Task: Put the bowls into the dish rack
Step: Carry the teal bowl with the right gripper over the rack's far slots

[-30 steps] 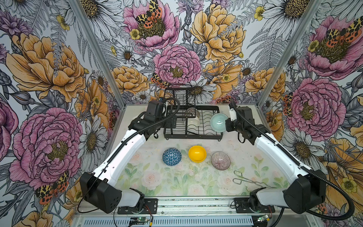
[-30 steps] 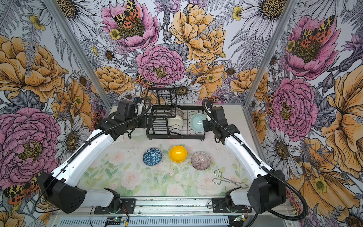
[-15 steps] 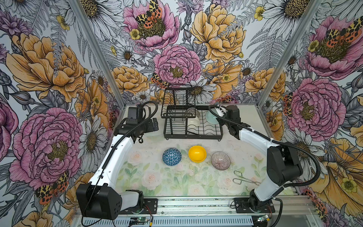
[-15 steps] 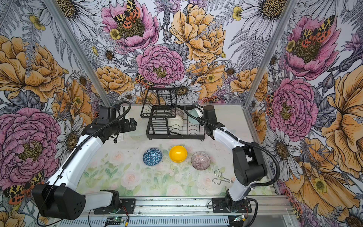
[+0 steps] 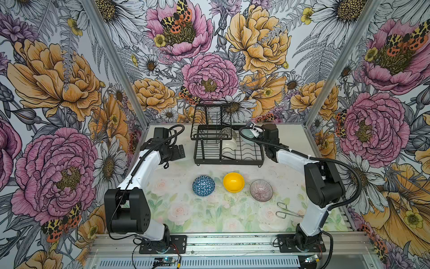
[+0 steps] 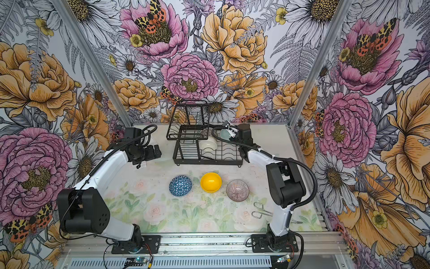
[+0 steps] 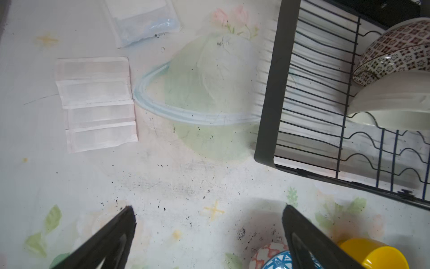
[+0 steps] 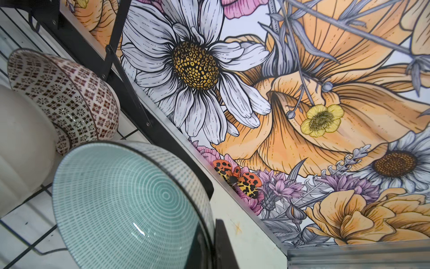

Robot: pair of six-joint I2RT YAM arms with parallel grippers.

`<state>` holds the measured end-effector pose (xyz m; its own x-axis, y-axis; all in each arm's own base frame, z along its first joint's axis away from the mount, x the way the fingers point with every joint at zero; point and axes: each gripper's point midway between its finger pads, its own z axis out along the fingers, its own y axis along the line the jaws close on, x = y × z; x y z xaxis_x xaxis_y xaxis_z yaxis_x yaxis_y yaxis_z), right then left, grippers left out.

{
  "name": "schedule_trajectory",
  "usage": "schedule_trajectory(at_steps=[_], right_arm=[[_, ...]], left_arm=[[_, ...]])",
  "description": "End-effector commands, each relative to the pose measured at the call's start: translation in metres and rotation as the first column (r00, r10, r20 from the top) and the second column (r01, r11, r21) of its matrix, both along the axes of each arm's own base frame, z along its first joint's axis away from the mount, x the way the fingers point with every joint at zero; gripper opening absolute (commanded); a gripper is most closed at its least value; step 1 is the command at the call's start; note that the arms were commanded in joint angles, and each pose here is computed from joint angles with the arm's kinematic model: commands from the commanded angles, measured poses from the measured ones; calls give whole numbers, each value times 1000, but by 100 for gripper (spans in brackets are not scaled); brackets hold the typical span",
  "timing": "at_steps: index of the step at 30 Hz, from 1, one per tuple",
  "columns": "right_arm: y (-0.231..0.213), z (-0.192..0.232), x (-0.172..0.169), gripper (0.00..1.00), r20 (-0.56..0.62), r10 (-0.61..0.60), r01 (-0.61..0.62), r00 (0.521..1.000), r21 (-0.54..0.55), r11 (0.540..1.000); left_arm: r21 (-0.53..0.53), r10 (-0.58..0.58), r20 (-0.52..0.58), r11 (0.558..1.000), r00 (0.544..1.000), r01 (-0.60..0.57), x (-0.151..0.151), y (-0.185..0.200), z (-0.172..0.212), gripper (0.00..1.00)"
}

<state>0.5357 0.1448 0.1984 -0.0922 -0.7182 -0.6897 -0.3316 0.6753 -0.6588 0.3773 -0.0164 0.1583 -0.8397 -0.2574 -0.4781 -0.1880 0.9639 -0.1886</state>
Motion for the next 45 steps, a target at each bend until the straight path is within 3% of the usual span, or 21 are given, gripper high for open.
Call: schedule_trajectory(at_steps=[1,6,24,45], right_arm=[[3,31,13,0,188,29,-30,982,6,1000],[4,31,33,0,303,38,-19,952,-66,998],[4,9,54,0,381,94,-7,920,-224,975],[12,1,72,0,472,164,27,866,-372,928]], left_arm=[[6,-3,39,1000,999,2,1,-4,11,99],[-14,-52,35,999,998,52,2,-17,8,99],[-17,-57,87,998,995,59,5,-24,19,99],[-26,-71,65,997,995,72,8,-28,11,99]])
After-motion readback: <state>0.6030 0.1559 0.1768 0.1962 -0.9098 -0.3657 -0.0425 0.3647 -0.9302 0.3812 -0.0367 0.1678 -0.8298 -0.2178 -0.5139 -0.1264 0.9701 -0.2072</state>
